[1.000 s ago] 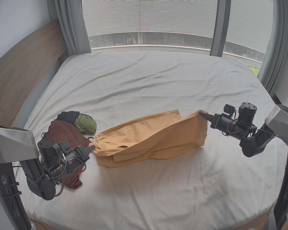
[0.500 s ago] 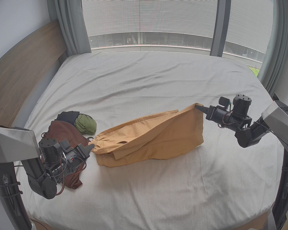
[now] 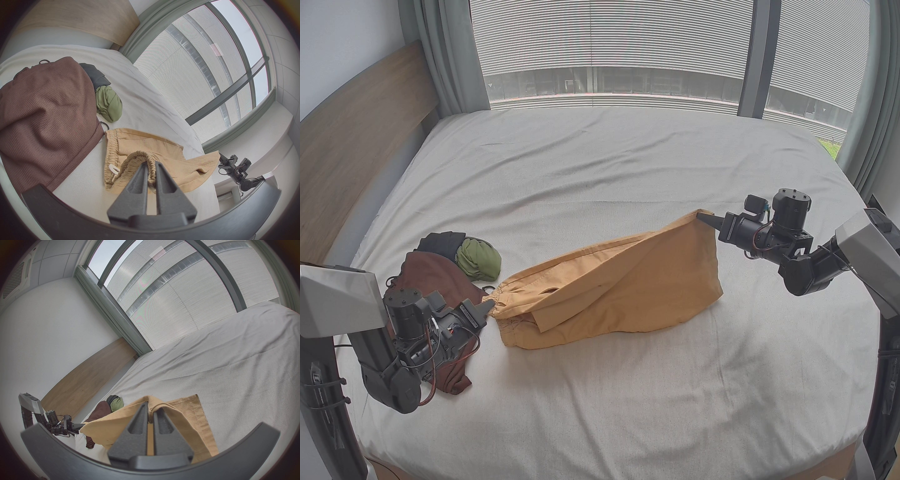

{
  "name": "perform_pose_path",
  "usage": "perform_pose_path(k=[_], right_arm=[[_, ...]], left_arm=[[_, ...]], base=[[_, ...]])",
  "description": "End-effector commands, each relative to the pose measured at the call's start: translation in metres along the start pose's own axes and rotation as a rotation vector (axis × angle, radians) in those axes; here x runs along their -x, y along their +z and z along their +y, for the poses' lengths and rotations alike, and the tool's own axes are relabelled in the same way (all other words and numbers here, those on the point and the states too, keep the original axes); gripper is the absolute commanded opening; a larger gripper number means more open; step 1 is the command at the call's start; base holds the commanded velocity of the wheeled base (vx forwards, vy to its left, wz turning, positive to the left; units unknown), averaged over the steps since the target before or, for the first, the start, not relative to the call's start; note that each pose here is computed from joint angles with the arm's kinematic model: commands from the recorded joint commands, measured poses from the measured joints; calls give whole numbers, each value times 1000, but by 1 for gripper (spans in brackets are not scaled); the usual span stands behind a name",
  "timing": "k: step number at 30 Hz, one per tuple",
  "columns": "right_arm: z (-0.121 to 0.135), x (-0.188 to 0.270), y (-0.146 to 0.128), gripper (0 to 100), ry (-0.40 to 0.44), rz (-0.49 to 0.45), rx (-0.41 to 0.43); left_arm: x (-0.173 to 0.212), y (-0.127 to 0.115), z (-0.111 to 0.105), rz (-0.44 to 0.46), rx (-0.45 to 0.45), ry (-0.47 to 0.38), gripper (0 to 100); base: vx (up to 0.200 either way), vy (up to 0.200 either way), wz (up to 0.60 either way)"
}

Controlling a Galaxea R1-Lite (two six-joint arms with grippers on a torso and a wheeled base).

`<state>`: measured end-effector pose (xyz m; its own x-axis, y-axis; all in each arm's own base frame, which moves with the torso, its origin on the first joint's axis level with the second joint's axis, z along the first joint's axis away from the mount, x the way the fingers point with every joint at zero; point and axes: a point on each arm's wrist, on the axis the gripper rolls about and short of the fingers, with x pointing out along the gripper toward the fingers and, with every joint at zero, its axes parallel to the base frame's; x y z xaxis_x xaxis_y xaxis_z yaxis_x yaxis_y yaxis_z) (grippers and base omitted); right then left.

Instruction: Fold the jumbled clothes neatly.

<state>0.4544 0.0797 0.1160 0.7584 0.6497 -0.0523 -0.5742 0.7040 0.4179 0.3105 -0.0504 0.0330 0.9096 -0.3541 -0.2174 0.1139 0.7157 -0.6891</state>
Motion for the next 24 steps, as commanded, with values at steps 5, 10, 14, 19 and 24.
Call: perform_pose_path(k=[5,10,14,19,24], right_arm=[[-9,-12,-4,0,-3,0,4],[-13,-17,-6,0,-1,-5,7],[-13,-23,-6,0,10,-13,15],[-13,-32,-5,0,18,-16,19],[-15,-39,-6,0,21,-8,16]], left_arm=[[-2,0,3,-2,4,5,0],[-3,3,6,-15,6,12,0],[-5,2,9,-10,9,20,0],[-6,2,11,-14,10,24,0],[-8,7,13,-35,9,30,0]], base=[[0,0,0],[0,0,0],[0,0,0],[0,0,0],[0,0,0]])
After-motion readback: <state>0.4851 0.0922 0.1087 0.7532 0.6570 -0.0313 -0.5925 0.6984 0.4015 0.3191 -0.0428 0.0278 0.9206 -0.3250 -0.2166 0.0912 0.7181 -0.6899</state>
